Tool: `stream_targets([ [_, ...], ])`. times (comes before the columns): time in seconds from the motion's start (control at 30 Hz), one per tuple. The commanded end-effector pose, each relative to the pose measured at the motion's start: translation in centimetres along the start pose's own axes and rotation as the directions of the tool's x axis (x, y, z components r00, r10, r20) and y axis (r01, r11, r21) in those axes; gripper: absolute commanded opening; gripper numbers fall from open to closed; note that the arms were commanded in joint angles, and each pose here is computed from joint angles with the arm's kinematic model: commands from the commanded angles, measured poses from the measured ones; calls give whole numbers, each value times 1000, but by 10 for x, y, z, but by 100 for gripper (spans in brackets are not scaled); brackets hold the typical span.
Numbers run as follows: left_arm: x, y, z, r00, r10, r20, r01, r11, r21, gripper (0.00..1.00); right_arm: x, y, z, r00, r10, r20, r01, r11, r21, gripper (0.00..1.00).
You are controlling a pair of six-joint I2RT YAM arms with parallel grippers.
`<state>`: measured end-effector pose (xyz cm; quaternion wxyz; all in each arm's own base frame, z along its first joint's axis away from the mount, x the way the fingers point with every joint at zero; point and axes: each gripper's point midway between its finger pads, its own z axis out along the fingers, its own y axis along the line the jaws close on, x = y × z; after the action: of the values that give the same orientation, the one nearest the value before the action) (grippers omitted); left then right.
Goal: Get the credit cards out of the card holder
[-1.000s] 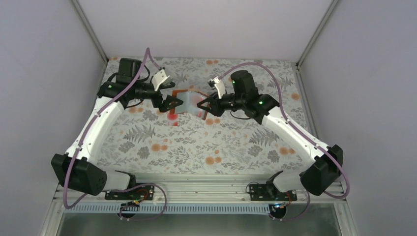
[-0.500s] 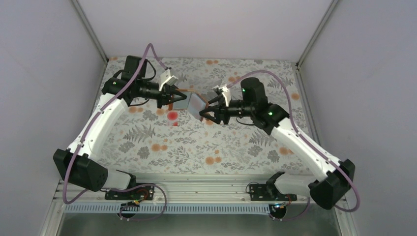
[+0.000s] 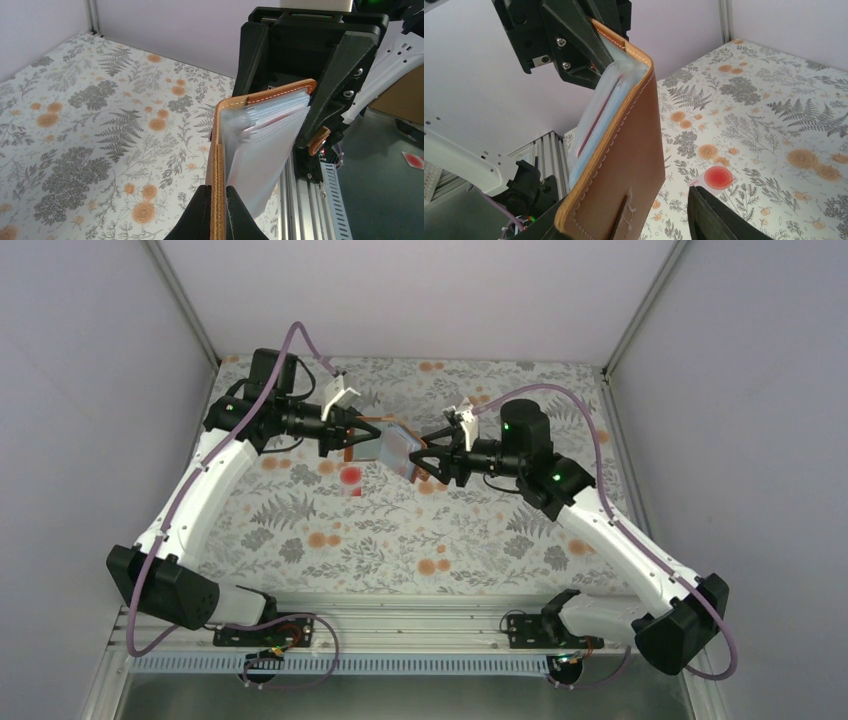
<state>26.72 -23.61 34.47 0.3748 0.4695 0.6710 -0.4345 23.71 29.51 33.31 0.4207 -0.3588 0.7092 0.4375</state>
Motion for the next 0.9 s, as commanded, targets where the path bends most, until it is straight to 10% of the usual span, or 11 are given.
stream_targets([
  [0.0,-14,-13,-5,999,22,49,-24,999,39,2,-6,-7,6,999,19,38,-19,1000,10,51],
  [0.87,-8,-3,-3,999,-24,40,24,1000,-5,2,5,-13,29,997,80,-7,-80,997,-10,63],
])
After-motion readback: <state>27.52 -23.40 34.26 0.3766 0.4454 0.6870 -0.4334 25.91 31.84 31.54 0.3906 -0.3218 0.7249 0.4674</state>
